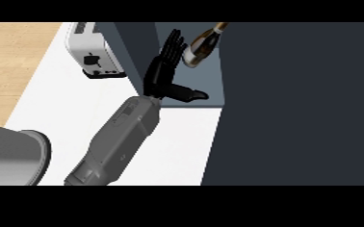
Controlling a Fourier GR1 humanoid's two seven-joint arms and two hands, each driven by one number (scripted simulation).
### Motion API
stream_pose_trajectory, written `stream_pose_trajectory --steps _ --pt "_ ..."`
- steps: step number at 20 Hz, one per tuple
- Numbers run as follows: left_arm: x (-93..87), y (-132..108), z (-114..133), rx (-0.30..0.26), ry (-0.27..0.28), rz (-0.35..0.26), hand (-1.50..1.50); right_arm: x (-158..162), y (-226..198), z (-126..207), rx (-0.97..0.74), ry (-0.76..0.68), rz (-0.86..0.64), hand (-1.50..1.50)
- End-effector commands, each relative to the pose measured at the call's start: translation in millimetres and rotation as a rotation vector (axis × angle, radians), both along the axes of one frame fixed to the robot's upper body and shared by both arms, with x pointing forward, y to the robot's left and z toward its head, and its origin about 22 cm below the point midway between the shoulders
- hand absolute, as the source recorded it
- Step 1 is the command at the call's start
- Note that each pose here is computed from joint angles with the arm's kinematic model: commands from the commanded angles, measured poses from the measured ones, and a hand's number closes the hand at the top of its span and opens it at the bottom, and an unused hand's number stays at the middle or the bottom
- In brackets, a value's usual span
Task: Pick up the wine, place it into the cabinet and close the cabinet
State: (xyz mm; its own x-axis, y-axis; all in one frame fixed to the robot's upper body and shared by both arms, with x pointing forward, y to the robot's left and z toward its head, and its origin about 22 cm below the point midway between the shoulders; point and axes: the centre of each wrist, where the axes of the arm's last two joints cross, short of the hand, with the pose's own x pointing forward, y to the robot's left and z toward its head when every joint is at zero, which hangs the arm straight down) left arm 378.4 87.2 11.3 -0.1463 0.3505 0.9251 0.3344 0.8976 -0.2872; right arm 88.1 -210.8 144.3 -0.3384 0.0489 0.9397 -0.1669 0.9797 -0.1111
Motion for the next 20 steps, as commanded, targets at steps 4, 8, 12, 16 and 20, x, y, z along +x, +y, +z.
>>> stream_pose_trajectory --steps 4,8,12,16,20 --pt "-48.4 4.6 -18.6 -0.017 0.03 -0.015 -1.5 -30.9 -2.1 47.9 0.103 -0.018 0.032 -1.5" --pt "-84.3 21.1 -21.0 -0.049 0.022 -0.023 -1.5 -24.7 0.9 36.4 0.082 -0.002 0.021 -1.5" --pt "-106.7 45.7 -25.3 -0.099 0.059 0.005 -1.5 -33.0 -1.0 46.4 0.062 -0.014 0.032 -1.5" --pt "-114.7 57.0 -26.6 -0.131 0.04 0.009 -1.5 -27.2 0.6 39.1 0.023 -0.004 0.086 -1.5" --pt "-135.9 86.5 -27.3 -0.127 0.029 0.03 -1.5 -26.4 1.4 39.4 -0.015 0.001 0.151 -1.5"
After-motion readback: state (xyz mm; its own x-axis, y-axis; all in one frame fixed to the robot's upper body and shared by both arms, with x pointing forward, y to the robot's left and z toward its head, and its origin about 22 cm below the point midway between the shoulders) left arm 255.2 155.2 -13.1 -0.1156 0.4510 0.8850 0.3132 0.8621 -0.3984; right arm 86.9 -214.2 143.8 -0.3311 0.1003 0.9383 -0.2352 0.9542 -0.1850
